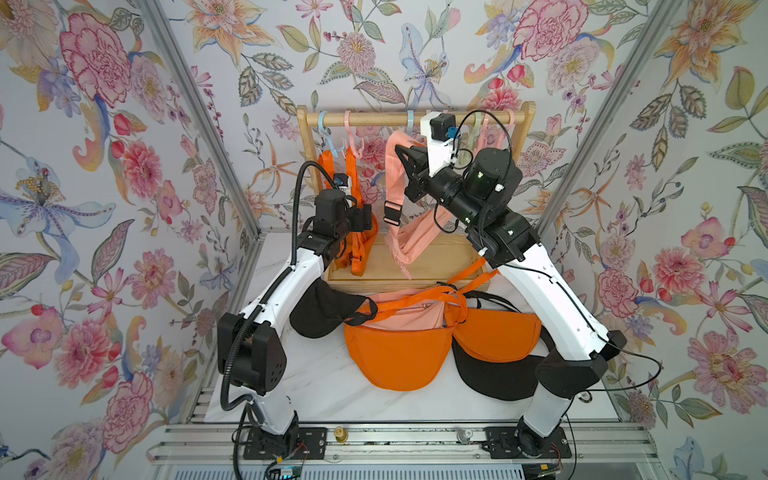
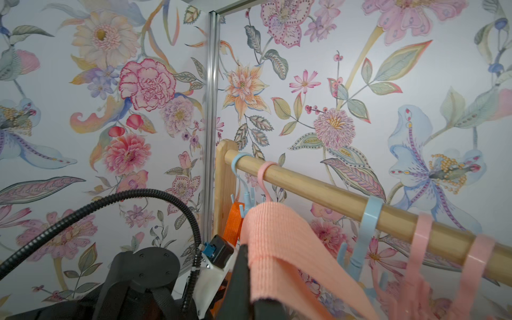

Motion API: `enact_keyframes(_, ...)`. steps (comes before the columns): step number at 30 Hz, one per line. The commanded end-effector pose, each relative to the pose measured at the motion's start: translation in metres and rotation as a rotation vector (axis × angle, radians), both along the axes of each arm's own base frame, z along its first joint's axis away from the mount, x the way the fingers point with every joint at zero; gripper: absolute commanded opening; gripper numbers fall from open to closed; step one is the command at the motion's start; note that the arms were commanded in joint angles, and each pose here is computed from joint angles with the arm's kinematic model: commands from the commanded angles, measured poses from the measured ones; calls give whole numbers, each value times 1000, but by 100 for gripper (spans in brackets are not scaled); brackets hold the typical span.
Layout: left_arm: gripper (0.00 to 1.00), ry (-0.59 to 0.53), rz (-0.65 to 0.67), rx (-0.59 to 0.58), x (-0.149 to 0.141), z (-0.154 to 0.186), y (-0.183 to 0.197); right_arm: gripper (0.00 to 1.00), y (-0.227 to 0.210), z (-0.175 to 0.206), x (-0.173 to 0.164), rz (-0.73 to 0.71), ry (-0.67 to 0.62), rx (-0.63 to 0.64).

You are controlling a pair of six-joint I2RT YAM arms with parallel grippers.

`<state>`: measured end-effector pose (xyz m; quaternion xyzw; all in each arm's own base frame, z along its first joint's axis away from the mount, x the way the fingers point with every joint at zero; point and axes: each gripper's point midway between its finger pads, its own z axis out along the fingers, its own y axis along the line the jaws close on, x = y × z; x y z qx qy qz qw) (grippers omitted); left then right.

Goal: Take the bag off the hook
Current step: Pick up the bag from the hook, then place the bag inside the bag.

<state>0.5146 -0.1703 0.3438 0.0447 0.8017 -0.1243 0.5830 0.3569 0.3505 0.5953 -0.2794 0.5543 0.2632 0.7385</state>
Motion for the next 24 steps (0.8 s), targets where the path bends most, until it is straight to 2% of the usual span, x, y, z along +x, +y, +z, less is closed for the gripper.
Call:
enact_keyframes(1,95,-74,1,-43,-33,43,15,0,-17,19,-14,-73,-65,-1)
enact_keyframes(2,99,-103,4,-56,-48,58,20,0,-19,20,-18,-81,-62,3)
enact_keyframes(6,100,-141,8,-62,-93,78,37,0,-16,19,-40,-66,-70,15)
enact_keyframes(11,100,-188,2,-16,-156,100,60,0,2,17,-79,-78,-105,-24)
enact_keyframes(16,100,-180,-106,41,-215,104,63,0,20,21,-112,-88,-129,-31)
enact_keyframes(21,100,-143,-298,-43,-265,93,43,0,24,33,-123,-189,-176,-31)
enact_keyframes(24,100,-122,-415,-102,-286,86,26,0,24,38,-120,-236,-171,-23)
